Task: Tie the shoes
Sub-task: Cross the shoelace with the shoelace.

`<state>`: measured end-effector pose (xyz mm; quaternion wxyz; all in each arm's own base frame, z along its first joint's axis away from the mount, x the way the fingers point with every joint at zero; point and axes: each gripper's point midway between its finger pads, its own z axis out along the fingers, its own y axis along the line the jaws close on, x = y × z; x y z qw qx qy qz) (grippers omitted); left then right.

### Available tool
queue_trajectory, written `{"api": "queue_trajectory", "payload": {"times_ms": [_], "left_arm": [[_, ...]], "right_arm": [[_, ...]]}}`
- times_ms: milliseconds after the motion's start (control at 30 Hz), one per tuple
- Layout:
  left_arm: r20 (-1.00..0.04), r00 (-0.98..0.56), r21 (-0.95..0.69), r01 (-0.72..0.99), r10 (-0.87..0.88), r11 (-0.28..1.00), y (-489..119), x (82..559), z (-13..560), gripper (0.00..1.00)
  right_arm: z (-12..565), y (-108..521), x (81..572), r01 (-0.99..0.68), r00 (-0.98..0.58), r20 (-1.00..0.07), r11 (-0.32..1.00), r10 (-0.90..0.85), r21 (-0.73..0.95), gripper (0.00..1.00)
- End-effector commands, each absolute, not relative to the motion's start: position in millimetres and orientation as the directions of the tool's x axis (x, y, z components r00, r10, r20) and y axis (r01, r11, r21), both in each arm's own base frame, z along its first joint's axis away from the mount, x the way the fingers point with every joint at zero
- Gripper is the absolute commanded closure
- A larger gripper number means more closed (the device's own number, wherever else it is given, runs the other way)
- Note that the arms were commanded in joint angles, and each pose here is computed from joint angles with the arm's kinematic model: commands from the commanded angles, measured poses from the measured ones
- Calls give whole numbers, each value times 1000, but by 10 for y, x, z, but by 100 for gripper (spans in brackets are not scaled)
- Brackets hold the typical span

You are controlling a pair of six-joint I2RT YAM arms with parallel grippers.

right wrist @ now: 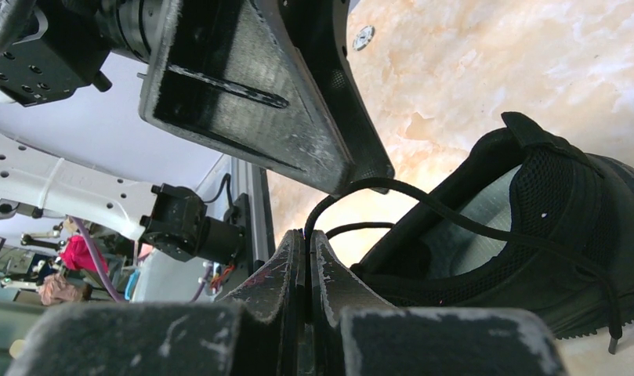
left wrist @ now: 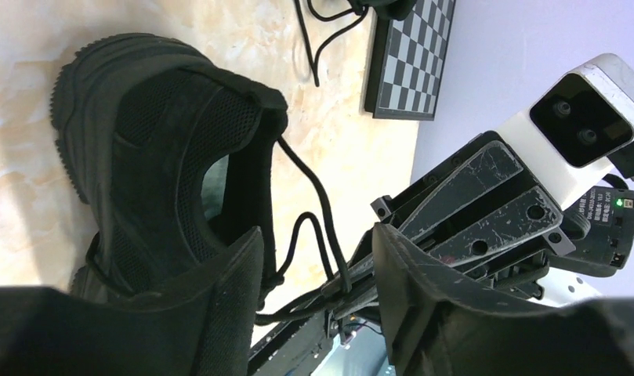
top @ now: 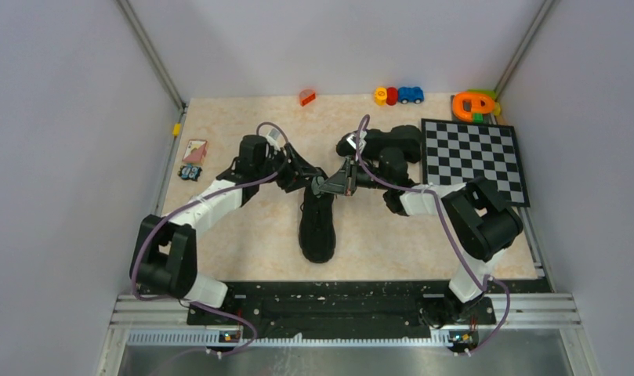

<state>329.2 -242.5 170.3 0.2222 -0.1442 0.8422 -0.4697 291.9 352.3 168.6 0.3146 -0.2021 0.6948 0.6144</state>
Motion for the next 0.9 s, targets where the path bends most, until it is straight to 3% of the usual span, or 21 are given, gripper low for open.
{"api": "queue_trajectory", "payload": {"times_ms": [0, 167, 233, 333, 600, 867], "left_arm": [[-270, -860, -885, 44, -434, 464, -2605, 3403, 1940, 46], [-253, -866, -890, 33, -432, 455, -2650, 3440, 1897, 59], [-249, -869, -889, 31, -427, 456, -2657, 3439, 1879, 72], [-271, -857, -876, 31, -438, 481, -2611, 3447, 1867, 100], [-389, -800, -838, 100, -458, 537, -2447, 3381, 2048, 100], [-377, -802, -844, 91, -464, 528, -2404, 3258, 1924, 100]], "right_arm": [[2044, 3548, 2993, -745, -642, -753, 113, 148, 657, 100], [2048, 3549, 2990, -745, -642, -752, 111, 148, 658, 100], [2055, 3549, 2990, -745, -642, -752, 110, 149, 657, 100], [2062, 3550, 2993, -746, -641, -753, 110, 150, 657, 100], [2034, 3542, 3035, -729, -652, -740, 132, 164, 672, 100], [2044, 3510, 3027, -719, -661, -728, 126, 180, 684, 100]]}}
